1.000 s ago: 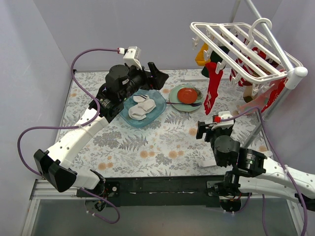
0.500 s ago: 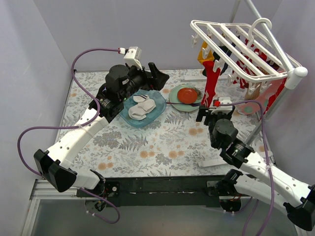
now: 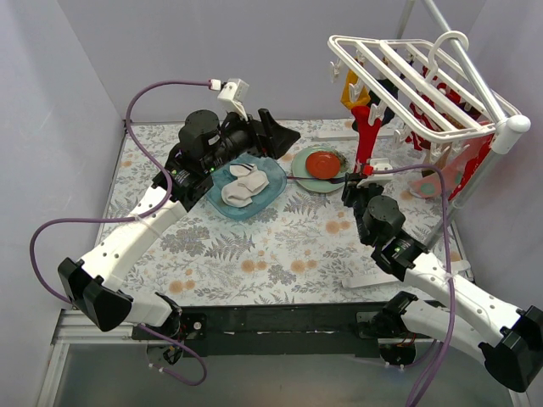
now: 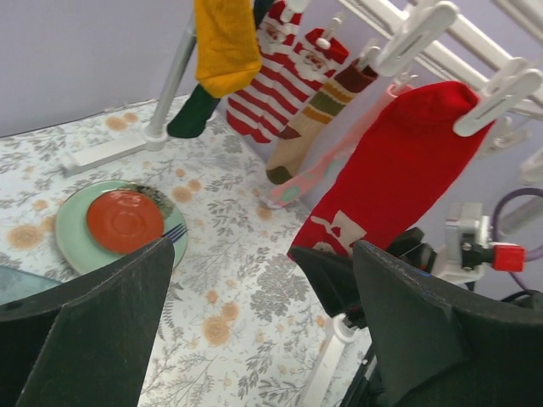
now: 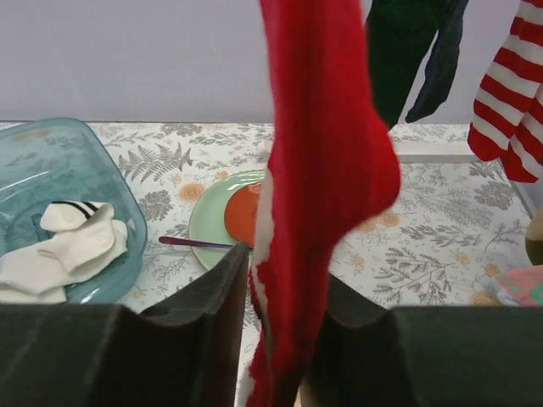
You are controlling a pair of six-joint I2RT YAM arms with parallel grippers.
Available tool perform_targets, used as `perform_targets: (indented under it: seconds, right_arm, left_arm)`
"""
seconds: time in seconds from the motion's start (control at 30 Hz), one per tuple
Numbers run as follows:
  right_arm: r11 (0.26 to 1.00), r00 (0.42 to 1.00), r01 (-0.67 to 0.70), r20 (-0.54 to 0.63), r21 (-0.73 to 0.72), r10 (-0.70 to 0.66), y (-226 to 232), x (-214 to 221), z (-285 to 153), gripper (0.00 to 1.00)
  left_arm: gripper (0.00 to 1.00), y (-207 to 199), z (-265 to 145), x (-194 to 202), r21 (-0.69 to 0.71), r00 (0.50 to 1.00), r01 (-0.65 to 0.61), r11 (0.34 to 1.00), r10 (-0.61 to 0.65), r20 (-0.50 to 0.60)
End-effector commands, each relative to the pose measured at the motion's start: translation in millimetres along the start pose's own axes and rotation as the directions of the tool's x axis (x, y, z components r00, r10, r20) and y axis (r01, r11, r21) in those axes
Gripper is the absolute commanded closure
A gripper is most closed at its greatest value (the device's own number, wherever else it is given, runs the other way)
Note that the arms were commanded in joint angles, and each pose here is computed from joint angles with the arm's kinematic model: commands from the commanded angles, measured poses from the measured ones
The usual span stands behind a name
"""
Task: Remove the socks clipped to the hanger
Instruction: Remove the sock from the hanger.
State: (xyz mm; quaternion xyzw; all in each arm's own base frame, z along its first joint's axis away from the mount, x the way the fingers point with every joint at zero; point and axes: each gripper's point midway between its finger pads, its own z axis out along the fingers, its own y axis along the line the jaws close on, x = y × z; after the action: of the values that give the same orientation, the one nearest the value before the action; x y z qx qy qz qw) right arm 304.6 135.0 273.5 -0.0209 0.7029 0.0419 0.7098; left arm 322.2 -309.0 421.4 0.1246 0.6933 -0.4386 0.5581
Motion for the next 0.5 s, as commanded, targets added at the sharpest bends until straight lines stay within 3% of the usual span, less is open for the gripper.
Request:
perform_targets:
  seconds: [0.0, 0.17, 0.47]
  right_arm:
    - [0.994, 0.992, -0.097, 0.081, -0.050, 0.101, 8.7, -31.7, -0.9, 0.72]
    - [0.990, 0.992, -0.115, 0.040, -0.084, 0.119, 15.2, -22.3, -4.9, 0.97]
    - [0.981, 0.992, -0.124, 0.019, -0.147, 0.128, 36.3, -22.4, -11.4, 0.99]
  left_arm:
    - [0.14, -37.9, -6.6, -24.7, 0.151, 0.999, -0.005, 0.989, -0.002, 0.047]
    - [0.15, -56.7, -4.5, -23.5, 0.231, 0.999, -0.008, 0.973, -0.001, 0.038]
    - [0.17, -79.4, 3.3, -21.6, 0.281, 0.999, -0.026, 0.959, 0.015, 0.039]
